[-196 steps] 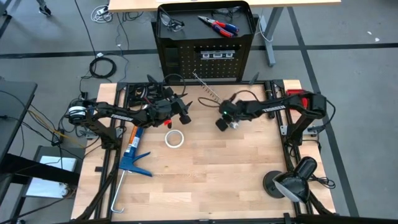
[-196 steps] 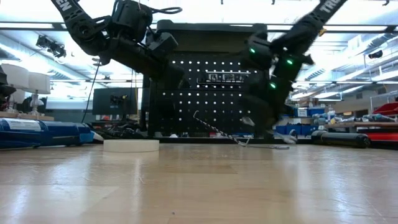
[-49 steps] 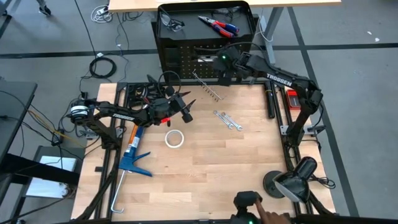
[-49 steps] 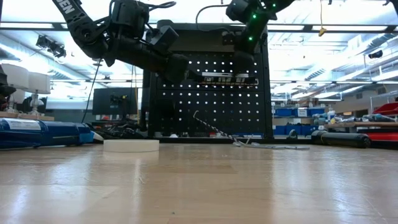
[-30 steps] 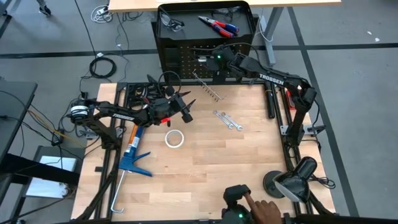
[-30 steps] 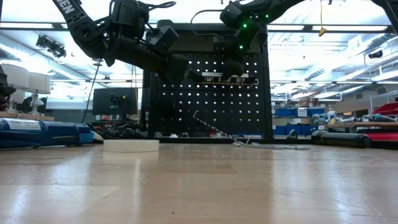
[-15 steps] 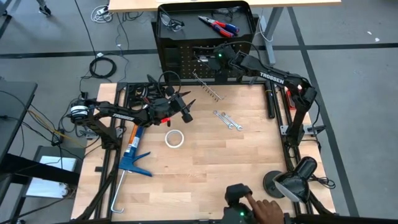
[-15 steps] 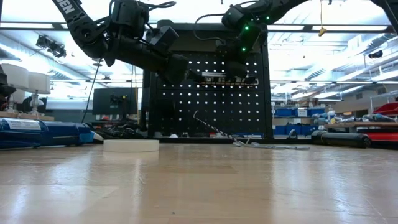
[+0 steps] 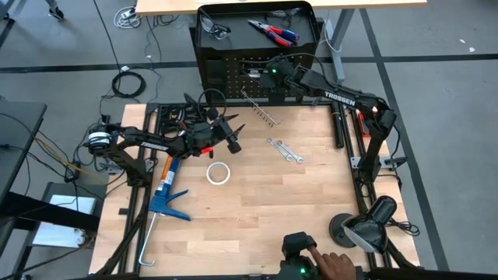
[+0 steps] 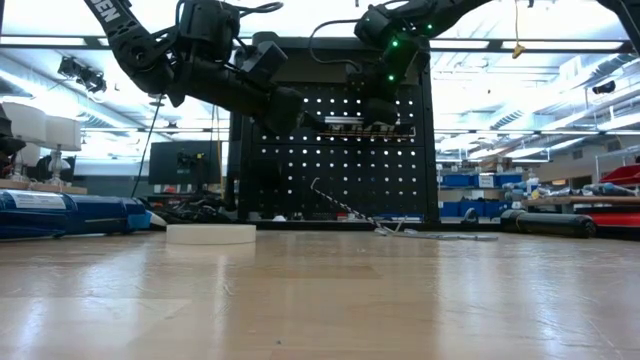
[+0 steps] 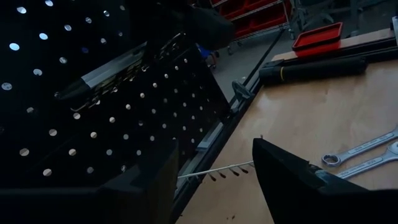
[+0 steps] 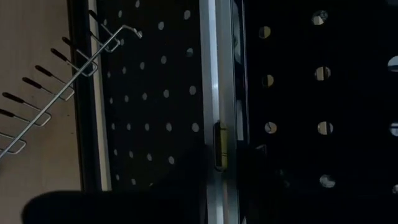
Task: Hang tools onto peg board
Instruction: Unhang the spirit level from the peg board
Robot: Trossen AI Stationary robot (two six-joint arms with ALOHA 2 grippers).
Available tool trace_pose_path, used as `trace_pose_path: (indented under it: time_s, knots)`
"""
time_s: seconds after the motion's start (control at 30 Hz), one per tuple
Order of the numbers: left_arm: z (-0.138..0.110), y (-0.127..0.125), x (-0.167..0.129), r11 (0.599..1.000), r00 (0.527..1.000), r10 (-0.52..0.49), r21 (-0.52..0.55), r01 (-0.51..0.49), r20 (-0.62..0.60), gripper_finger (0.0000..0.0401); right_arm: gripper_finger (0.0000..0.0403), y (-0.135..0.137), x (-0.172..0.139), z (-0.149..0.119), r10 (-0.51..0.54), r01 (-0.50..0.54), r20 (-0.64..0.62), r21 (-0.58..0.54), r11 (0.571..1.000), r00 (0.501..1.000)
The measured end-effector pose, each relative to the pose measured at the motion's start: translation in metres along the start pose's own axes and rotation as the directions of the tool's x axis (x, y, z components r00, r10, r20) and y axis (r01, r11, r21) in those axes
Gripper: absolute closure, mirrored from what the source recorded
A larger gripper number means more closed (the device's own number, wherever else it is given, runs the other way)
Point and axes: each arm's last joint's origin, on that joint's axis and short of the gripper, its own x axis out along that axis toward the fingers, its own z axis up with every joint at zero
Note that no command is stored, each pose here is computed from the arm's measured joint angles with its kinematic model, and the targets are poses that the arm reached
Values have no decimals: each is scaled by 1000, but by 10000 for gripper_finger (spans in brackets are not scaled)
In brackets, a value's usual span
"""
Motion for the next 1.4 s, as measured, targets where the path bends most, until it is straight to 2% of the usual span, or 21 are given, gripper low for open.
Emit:
trace_pose_path:
  time_s: [0.37, 0.53, 0.7, 0.8, 0.87, 0.93, 1.03, 1.17, 1.27, 1.3, 1.4]
  knots:
    - [0, 0, 0, 1000, 1000, -2, 0, 2, 1, 190, 320, 9, -16, 7, -17, 15, -52, -41, 999, 998]
    - [0, 0, 0, 1000, 1000, -2, 0, 2, 1, 190, 320, 11, -40, 14, -37, 36, -36, -23, 999, 999]
    - [0, 0, 0, 1000, 1000, -1, 0, 1, 1, 190, 319, 24, -71, 19, 12, -12, -36, -2, 1000, 999]
    - [0, 0, 0, 1000, 1000, -1, -2, 1, 1, 190, 319, 30, -89, 17, 56, -53, -43, 58, 997, 998]
    - [0, 0, 0, 1000, 1000, -2, -2, 2, 1, 190, 319, 35, -98, 13, 147, -142, -32, 131, 981, 989]
    - [0, 0, 0, 1000, 1000, -1, -3, 1, 1, 190, 319, 40, -104, 10, 288, -284, 14, 237, 929, 957]
    - [0, 0, 0, 1000, 1000, 0, -3, 0, 0, 190, 319, 52, -102, 6, 479, -467, 64, 368, 804, 876]
    - [-1, 0, 0, 1000, 1000, -3, 2, 3, -12, 190, 318, 85, -84, -9, 608, -548, -10, 421, 723, 794]
    - [-5, -2, 0, 1000, 999, -13, 22, 14, -49, 190, 318, 114, -72, -23, 717, -634, -37, 437, 638, 696]
    - [-6, -2, 0, 1000, 998, -7, 30, 8, -62, 190, 318, 124, -67, -26, 755, -670, -17, 447, 593, 656]
    - [-7, -1, -1, 998, 996, 26, 59, -21, -81, 190, 318, 150, -58, -33, 854, -779, 104, 477, 407, 510]
